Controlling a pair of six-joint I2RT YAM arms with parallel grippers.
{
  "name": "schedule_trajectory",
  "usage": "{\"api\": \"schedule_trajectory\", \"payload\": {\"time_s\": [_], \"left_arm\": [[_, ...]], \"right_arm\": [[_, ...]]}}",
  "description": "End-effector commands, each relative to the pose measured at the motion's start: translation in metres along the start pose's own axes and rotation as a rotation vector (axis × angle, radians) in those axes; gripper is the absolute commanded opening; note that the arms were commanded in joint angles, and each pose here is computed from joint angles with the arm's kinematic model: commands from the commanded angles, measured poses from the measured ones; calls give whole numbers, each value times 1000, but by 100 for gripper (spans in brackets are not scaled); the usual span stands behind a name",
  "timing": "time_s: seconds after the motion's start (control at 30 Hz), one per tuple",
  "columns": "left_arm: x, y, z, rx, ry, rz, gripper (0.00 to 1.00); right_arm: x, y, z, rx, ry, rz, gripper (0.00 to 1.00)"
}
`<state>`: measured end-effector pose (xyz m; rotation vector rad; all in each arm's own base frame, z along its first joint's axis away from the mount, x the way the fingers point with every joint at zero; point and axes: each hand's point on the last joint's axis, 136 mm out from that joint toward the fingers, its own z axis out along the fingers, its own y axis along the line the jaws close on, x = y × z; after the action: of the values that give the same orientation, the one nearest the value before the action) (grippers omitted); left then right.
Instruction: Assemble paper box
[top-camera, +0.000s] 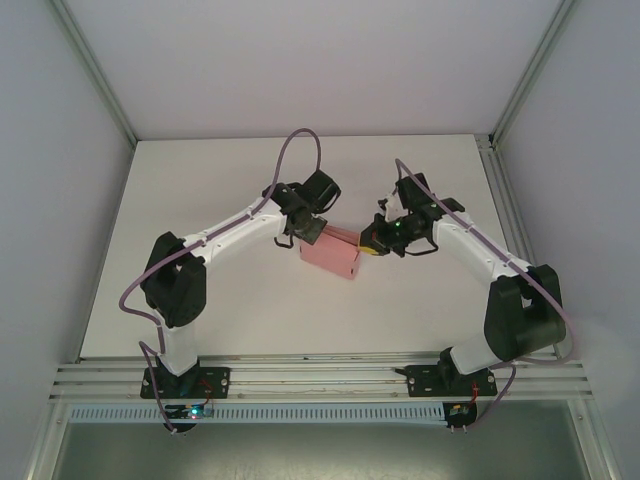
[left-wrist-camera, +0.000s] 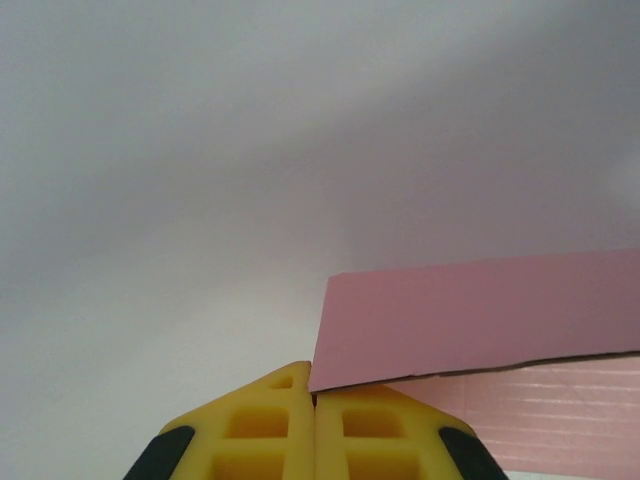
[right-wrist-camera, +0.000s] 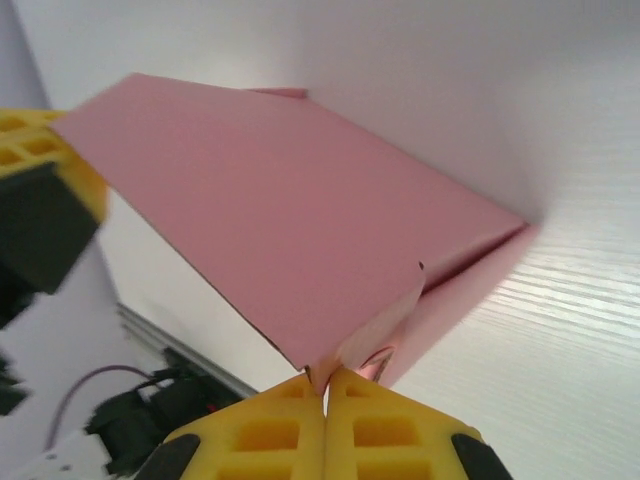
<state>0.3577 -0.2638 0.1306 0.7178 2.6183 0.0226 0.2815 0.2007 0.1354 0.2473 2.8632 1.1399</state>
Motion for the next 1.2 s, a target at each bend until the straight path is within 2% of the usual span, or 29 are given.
{"api": "schedule_trajectory", "payload": {"time_s": [0.0,0.23,0.43,0.57,0.77,0.93,1.17], "left_arm": [[31,-34,20,99,126,40,0],[33,-36,19,111,132,30,0],[36,-40,17,138,130,27,0],[38,-38,17,126,129,28,0],[39,-34,19,107,134,39,0],[39,-34,21,106,134,34,0],[44,-37,23,122,143,35,0]], "right_arm": [[22,-15,12,80,41,-109,0],[36,-46,29,290,23,-196,0],[44,-70,26,468,22,-226,0],[60,-64,29,434,53,-254,0],[60,-49,11,336,51,-265,0],[70,-42,12,286,133,-299,0],[65,-71,28,454,135,-327,0]]}}
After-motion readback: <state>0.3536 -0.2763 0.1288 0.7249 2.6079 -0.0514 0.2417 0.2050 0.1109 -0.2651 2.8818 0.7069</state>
